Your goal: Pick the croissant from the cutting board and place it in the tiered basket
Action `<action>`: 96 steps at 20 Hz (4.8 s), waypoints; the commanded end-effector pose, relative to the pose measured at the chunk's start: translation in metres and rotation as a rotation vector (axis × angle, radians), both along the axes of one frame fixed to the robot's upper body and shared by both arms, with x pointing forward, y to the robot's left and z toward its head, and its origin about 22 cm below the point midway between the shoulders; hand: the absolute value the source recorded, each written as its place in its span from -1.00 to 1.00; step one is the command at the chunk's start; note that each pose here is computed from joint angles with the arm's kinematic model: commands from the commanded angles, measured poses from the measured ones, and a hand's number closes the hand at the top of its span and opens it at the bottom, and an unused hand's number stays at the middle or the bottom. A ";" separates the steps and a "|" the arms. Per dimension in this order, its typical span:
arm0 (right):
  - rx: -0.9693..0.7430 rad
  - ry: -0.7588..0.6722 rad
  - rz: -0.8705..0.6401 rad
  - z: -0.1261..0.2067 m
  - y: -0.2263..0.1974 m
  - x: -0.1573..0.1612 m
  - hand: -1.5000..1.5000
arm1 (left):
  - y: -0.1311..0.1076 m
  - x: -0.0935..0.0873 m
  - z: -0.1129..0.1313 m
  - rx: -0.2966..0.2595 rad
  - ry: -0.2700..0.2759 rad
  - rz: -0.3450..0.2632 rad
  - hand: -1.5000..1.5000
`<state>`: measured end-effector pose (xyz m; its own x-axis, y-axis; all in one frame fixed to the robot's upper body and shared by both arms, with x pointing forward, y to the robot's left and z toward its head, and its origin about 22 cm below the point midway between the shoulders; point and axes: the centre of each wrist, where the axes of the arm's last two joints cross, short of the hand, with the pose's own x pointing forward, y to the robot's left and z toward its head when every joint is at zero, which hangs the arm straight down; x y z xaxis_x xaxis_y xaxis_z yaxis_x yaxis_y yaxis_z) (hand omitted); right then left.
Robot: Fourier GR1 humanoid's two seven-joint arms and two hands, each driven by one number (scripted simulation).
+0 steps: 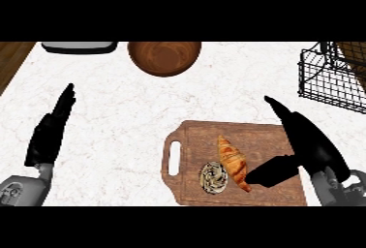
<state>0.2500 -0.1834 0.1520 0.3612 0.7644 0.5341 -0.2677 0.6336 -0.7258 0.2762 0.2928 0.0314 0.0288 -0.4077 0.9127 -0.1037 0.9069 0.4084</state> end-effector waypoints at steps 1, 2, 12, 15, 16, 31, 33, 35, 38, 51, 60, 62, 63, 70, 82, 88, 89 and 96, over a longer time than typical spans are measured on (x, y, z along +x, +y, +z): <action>-0.090 0.168 -0.089 -0.002 0.030 0.008 -1.00 | 0.007 0.009 0.011 0.016 -0.013 0.010 0.00; -0.103 0.176 -0.103 0.003 0.025 0.008 -1.00 | 0.010 0.004 0.007 0.001 -0.008 0.025 0.00; -0.144 0.219 -0.082 -0.044 0.051 0.004 -1.00 | 0.005 -0.002 0.002 0.013 -0.010 0.023 0.00; -0.222 0.210 -0.049 -0.037 0.050 0.002 -1.00 | 0.001 -0.002 -0.005 -0.008 0.004 0.016 0.00; -0.226 0.202 -0.049 -0.039 0.044 -0.007 -1.00 | 0.004 0.001 -0.008 -0.005 -0.010 0.040 0.00; -0.289 0.224 -0.058 -0.056 0.061 -0.002 -1.00 | 0.007 0.002 0.006 -0.008 0.000 0.014 0.00; -0.290 0.232 -0.072 -0.067 0.069 -0.002 -1.00 | 0.003 -0.001 0.008 0.011 0.001 0.011 0.00; -0.281 0.241 -0.075 -0.070 0.062 0.010 -1.00 | -0.007 0.007 0.004 -0.017 -0.006 0.018 0.00; -0.291 0.261 -0.078 -0.083 0.065 -0.004 -1.00 | 0.010 0.005 0.010 0.011 0.000 0.022 0.00; -0.265 0.294 -0.059 -0.095 0.056 0.006 -1.00 | 0.006 -0.001 0.011 0.001 -0.015 0.027 0.00; -0.212 0.435 0.096 -0.138 0.092 0.008 1.00 | 0.002 0.005 -0.011 -0.008 0.001 0.006 0.00; -0.350 0.370 0.161 -0.144 0.082 0.012 1.00 | 0.010 0.008 0.014 -0.007 -0.001 0.014 0.00; -0.370 0.341 0.181 -0.131 0.069 0.022 1.00 | 0.007 0.000 0.000 0.006 -0.007 0.018 0.00; -0.189 0.283 0.071 -0.117 0.080 0.003 1.00 | 0.013 0.000 -0.021 0.010 0.007 0.033 0.00; -0.141 -0.165 -0.057 -0.081 0.084 0.103 1.00 | -0.006 0.008 -0.001 -0.009 -0.018 -0.009 0.00; -0.087 -0.524 -0.232 0.015 0.066 0.127 1.00 | 0.007 0.004 0.001 0.011 -0.005 0.008 0.00; -0.107 -0.586 -0.247 0.005 0.078 0.119 1.00 | 0.000 0.002 0.000 0.002 -0.002 -0.010 0.00; -0.230 -0.743 -0.353 0.085 0.020 0.132 1.00 | 0.015 0.003 0.007 0.010 -0.012 0.020 0.00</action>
